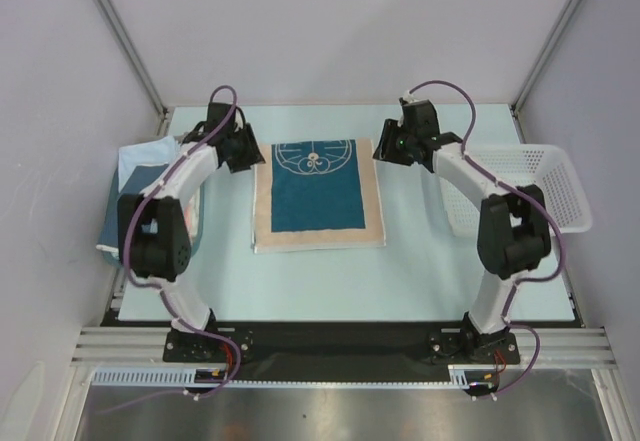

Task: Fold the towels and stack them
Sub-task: Fold the towel

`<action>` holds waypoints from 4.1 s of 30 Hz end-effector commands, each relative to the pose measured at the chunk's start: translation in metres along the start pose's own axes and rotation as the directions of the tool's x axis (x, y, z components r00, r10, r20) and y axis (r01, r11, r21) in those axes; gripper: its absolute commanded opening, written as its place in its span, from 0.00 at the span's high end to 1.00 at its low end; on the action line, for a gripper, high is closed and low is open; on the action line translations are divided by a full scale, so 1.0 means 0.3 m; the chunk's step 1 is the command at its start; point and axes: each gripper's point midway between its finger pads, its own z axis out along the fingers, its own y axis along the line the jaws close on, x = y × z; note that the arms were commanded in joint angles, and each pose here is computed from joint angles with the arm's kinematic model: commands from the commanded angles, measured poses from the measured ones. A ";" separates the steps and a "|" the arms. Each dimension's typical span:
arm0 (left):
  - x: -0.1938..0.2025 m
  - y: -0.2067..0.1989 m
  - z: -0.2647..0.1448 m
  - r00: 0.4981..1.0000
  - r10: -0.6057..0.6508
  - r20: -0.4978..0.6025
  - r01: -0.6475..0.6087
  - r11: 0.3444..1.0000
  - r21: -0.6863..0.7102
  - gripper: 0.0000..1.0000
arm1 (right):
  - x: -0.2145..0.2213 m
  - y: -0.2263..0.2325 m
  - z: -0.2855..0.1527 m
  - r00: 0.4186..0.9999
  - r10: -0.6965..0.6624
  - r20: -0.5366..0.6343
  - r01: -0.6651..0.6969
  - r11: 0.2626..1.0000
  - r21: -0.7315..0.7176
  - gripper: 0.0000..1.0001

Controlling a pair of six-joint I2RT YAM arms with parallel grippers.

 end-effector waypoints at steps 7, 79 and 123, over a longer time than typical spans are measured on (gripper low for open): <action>-0.219 0.019 0.299 0.997 0.022 0.073 -0.014 0.993 -0.116 0.50 | -0.211 -0.042 0.318 0.995 0.004 0.099 0.000 0.999 -0.034 0.53; -0.462 0.017 0.470 0.971 -0.036 0.236 0.027 0.999 0.041 1.00 | -0.422 -0.119 0.485 0.971 0.082 0.224 -0.055 0.991 -0.123 0.96; -0.118 -0.016 -0.008 0.949 -0.066 0.307 -0.018 0.965 0.261 1.00 | -0.112 -0.048 0.036 0.973 0.129 0.191 -0.101 0.983 -0.150 1.00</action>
